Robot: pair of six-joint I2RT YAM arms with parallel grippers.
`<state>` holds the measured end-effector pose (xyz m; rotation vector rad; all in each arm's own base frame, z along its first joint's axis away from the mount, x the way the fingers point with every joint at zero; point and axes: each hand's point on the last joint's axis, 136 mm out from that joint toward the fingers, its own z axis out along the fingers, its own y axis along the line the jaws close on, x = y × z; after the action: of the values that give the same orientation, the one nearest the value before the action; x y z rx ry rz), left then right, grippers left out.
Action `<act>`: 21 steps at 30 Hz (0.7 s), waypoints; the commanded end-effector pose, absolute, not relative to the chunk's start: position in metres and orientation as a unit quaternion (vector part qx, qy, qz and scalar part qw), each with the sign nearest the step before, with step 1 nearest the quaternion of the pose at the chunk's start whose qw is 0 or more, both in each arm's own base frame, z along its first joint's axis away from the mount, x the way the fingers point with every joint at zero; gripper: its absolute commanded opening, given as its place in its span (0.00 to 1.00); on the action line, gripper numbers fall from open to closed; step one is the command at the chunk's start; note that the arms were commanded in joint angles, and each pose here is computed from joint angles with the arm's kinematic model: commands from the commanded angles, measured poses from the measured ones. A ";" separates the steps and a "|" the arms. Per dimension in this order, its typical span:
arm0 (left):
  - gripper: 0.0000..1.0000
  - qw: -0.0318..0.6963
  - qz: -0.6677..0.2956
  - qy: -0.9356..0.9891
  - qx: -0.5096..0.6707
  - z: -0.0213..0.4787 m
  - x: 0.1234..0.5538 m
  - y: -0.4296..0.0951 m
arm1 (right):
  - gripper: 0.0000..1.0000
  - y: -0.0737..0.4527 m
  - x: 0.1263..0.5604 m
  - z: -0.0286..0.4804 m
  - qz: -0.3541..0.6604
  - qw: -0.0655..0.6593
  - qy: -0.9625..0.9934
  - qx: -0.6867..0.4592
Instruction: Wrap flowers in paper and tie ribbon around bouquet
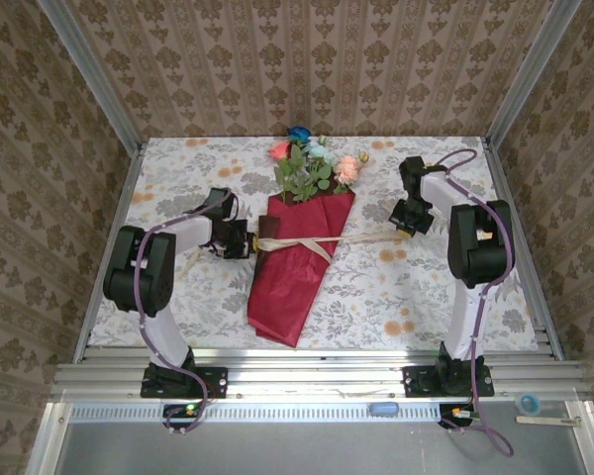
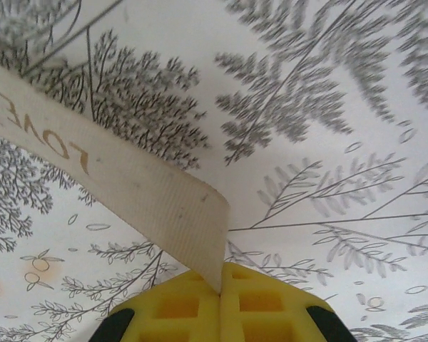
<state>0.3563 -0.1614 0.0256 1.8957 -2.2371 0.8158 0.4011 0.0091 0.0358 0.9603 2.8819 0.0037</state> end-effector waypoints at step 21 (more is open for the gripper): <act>0.21 0.021 0.269 -0.735 0.622 0.022 0.348 -0.086 | 0.00 -0.086 0.392 0.058 -0.051 0.073 0.913 0.398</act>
<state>0.3496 -0.0817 0.0218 1.9932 -2.2428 0.8618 0.3927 -0.0805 0.0455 1.2133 2.7567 -0.1032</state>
